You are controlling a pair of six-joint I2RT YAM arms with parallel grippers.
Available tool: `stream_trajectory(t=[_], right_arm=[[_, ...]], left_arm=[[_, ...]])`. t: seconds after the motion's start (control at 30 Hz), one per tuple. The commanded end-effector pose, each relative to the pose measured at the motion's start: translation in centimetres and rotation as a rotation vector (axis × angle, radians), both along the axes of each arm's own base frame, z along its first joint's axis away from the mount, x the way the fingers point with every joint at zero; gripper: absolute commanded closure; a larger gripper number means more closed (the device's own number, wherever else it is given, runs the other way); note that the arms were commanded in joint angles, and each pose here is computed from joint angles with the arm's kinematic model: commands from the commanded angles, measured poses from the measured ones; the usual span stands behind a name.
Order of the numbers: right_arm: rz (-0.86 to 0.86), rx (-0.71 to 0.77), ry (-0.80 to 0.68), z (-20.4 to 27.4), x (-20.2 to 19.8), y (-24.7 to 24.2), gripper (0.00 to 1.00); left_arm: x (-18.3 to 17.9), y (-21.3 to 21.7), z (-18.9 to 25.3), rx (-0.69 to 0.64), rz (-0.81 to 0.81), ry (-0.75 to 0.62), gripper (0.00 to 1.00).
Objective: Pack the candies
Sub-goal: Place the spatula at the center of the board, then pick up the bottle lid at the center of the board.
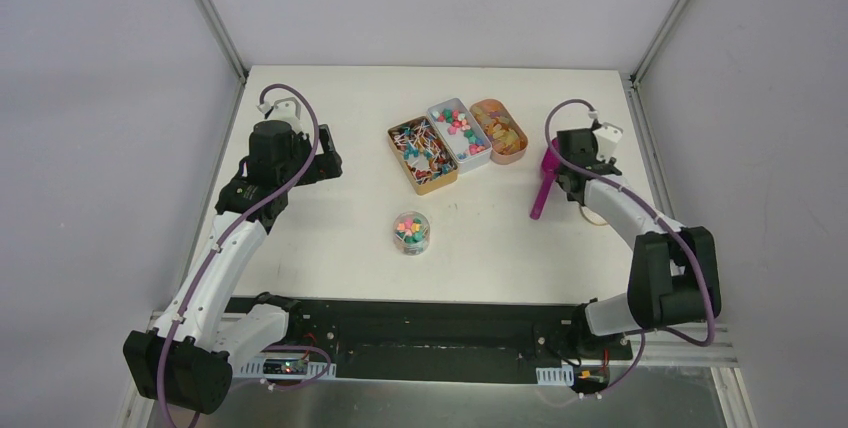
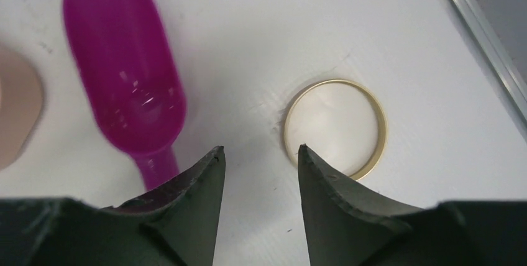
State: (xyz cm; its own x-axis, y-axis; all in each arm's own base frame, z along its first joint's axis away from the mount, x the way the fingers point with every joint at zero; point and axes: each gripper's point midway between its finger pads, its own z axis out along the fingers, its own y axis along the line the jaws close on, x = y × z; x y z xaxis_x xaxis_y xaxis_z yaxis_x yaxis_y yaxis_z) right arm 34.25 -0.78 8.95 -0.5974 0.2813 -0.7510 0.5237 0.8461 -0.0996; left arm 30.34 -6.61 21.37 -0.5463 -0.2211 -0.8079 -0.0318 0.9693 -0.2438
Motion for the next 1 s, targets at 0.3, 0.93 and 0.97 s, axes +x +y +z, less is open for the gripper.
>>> stream_trajectory(t=[0.3,0.93,0.97], right_arm=[[-0.037,0.085,0.003,-2.0,1.2,-4.6,0.62],[0.002,0.138,0.094,-5.9,0.7,-3.8,0.73],[0.0,0.141,0.094,-6.0,0.7,-3.7,0.74]], left_arm=[[0.2,-0.7,1.3,-0.018,-0.041,-0.046,0.06],[0.2,-0.8,1.1,-0.02,-0.048,-0.043,0.06],[0.2,-0.8,1.2,-0.02,-0.047,-0.044,0.06]])
